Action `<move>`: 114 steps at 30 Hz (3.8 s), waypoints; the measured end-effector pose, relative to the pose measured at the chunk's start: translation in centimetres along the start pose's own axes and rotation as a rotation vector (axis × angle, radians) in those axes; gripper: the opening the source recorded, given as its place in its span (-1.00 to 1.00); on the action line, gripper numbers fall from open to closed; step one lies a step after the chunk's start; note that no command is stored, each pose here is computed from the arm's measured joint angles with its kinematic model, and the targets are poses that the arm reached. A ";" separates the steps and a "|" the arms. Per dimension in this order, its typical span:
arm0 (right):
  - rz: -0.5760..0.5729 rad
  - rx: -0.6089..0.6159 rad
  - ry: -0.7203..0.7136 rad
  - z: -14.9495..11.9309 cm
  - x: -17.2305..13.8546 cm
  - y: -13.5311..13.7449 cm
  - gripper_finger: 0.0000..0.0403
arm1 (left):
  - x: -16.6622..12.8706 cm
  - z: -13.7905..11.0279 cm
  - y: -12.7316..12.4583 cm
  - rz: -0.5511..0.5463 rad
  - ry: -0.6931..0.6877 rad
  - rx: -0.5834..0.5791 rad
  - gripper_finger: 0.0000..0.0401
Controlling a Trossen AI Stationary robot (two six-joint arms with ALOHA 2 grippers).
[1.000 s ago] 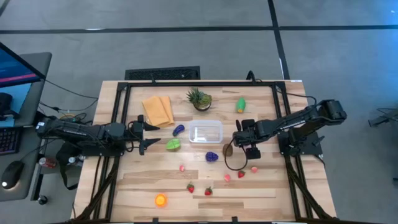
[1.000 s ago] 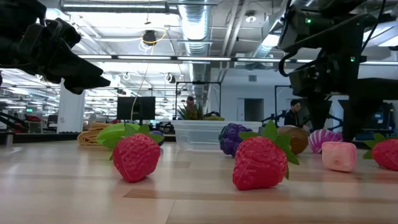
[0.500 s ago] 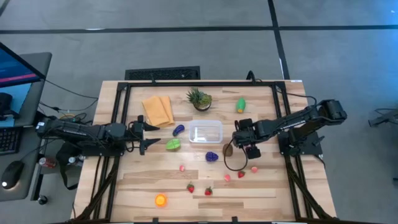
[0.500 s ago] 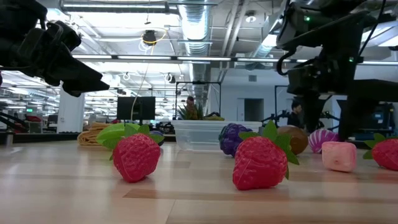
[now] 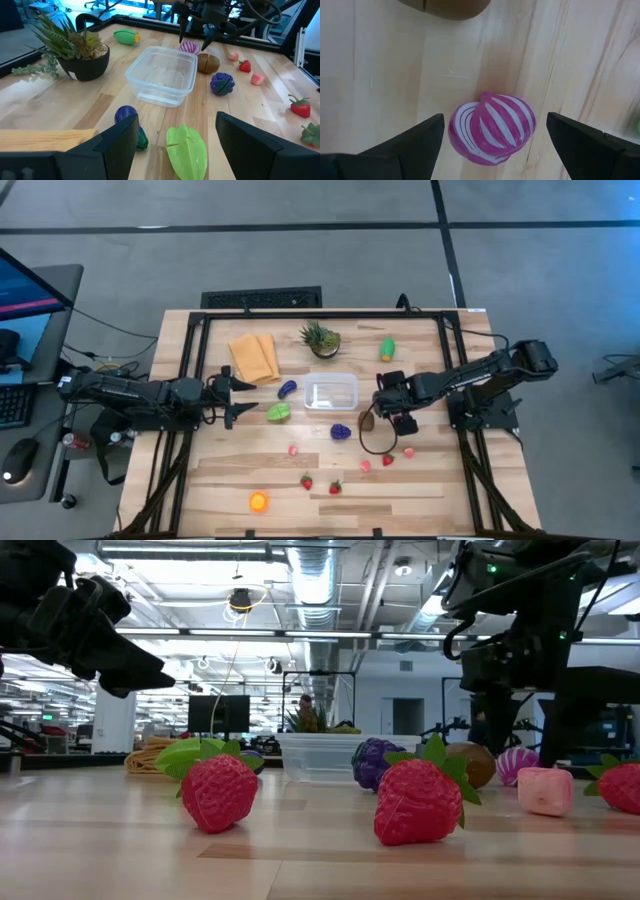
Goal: Pick and placing Produce into tupperware
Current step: Put the purple onion into the transparent container
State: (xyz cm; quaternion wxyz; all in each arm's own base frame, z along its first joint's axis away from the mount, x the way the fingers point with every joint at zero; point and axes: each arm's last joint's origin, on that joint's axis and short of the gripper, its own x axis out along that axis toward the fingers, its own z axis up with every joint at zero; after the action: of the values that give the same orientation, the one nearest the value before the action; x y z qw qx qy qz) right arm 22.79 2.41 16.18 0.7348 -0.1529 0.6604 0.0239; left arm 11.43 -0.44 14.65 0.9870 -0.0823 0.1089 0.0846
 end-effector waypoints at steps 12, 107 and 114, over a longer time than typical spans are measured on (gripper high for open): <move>0.004 0.031 -0.004 0.0 0.0 0.0 0.71 | 0.0 -0.1 0.0 0.001 0.005 -0.020 0.27; 0.000 0.193 0.109 0.0 1.7 0.0 0.27 | 0.0 -0.1 0.0 0.004 0.011 -0.013 0.27; -0.001 0.226 0.099 0.0 1.8 0.0 0.27 | 0.0 -0.1 0.0 0.004 0.012 -0.011 0.27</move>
State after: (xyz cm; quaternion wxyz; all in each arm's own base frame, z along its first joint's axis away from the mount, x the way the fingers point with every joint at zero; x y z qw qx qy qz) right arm 23.06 2.14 14.47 0.7139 -0.0704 0.6942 -0.0587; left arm 11.41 -0.43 14.53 0.9857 -0.0882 0.1143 0.0866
